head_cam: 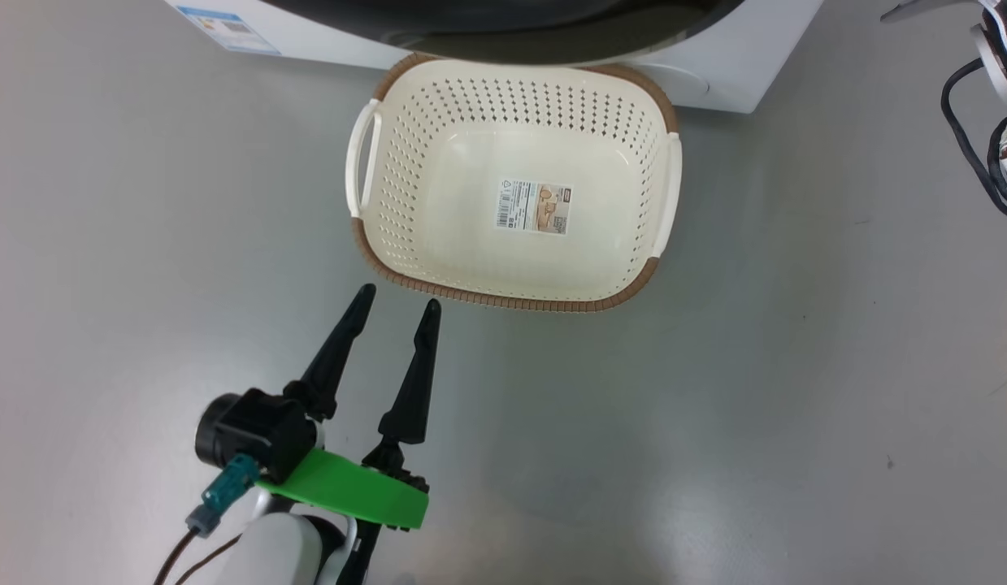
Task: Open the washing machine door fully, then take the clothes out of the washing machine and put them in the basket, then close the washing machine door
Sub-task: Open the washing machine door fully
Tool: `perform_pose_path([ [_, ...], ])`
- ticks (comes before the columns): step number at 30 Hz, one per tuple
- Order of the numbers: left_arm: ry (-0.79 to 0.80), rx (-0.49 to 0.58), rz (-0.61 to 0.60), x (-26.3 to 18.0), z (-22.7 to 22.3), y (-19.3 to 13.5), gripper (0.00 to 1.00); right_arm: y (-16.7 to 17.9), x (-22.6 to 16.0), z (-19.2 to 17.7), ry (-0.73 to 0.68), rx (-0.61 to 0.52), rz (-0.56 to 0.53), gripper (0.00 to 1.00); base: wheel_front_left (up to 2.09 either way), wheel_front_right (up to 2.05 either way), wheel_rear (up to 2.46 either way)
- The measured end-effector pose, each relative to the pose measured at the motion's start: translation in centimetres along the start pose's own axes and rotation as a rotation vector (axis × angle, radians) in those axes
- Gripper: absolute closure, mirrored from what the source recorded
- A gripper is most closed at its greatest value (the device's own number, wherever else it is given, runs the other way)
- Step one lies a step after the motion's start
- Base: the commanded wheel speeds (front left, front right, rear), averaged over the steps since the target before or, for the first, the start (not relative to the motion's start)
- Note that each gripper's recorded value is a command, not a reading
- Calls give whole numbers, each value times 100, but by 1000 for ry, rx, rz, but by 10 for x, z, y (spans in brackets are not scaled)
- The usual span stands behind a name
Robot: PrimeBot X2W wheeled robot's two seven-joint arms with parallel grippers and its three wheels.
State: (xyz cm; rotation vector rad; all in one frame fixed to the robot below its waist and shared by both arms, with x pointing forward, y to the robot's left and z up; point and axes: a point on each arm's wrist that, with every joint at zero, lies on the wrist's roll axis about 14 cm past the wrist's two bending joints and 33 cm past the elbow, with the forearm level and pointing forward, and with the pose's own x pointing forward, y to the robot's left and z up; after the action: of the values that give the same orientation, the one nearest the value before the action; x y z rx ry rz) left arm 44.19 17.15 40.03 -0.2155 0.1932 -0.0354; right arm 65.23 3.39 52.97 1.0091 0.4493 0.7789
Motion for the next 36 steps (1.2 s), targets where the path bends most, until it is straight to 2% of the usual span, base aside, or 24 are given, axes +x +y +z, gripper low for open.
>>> perform_pose_path([
  [18,-80,-13,-25,-7,31,-12,0,34,-28,-46,112,-6,17,100,0,0,0],
  [36,-122,-14,-23,-34,46,-16,0,70,-61,-84,202,-24,46,100,0,0,0],
])
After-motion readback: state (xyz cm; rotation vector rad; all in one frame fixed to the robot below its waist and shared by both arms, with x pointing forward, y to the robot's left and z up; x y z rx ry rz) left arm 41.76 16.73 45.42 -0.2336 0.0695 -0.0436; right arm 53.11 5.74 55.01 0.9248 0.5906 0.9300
